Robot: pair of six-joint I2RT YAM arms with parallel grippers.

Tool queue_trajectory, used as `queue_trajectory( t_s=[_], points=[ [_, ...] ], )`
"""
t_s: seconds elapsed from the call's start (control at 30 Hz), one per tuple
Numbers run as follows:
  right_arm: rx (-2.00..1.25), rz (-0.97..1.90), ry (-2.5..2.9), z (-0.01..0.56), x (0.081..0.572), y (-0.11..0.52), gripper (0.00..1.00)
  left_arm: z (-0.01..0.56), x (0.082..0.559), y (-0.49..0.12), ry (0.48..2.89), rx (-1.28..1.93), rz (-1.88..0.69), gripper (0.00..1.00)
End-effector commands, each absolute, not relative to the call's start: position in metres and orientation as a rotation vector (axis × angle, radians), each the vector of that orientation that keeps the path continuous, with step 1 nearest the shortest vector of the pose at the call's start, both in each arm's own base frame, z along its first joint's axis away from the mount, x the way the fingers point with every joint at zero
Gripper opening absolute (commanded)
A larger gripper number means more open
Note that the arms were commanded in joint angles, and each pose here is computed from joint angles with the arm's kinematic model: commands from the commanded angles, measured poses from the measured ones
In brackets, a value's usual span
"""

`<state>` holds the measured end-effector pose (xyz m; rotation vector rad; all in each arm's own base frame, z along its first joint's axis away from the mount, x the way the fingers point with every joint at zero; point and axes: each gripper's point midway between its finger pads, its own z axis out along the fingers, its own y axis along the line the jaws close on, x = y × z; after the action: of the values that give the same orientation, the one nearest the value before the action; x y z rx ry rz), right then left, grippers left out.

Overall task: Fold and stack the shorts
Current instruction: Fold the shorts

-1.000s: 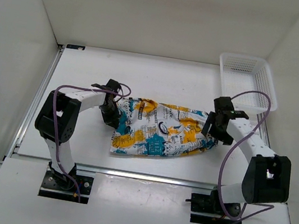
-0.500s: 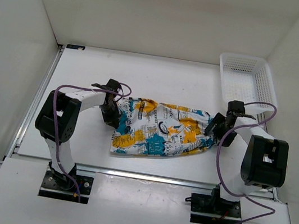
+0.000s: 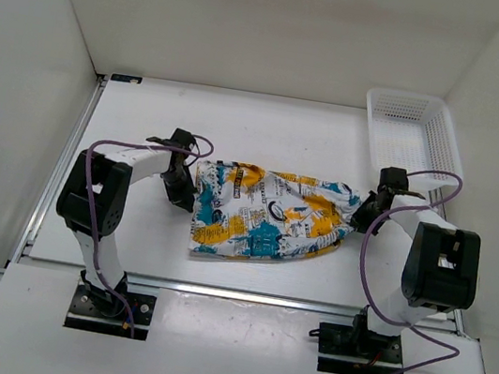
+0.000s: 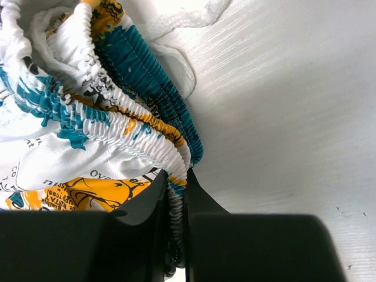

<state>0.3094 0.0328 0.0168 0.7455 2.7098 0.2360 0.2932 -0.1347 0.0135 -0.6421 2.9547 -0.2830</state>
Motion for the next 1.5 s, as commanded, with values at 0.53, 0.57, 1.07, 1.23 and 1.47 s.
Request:
queue_trajectory(
  t_s=[0.53,0.57,1.07,1.23,1.47],
  points=[
    [0.447,-0.129,2.503,0.12,0.318,0.049,0.0,0.015,0.311,-0.151,2.947,-0.585,-0.299,0.11],
    [0.374,-0.121,2.501,0.127,0.316,0.066,0.0,0.015,0.311,-0.151,2.947,-0.585,-0.299,0.11],
    [-0.429,-0.048,2.333,0.195,0.282,0.31,0.0,0.035,0.31,-0.135,2.898,-0.578,-0.334,0.11],
    [-0.58,-0.001,2.315,0.18,0.275,0.376,0.0,0.035,0.308,-0.134,2.907,-0.581,-0.329,0.11],
    [-0.675,0.171,2.255,0.169,0.284,0.436,0.02,0.049,0.309,-0.129,2.883,-0.588,-0.35,0.11]
  ],
)
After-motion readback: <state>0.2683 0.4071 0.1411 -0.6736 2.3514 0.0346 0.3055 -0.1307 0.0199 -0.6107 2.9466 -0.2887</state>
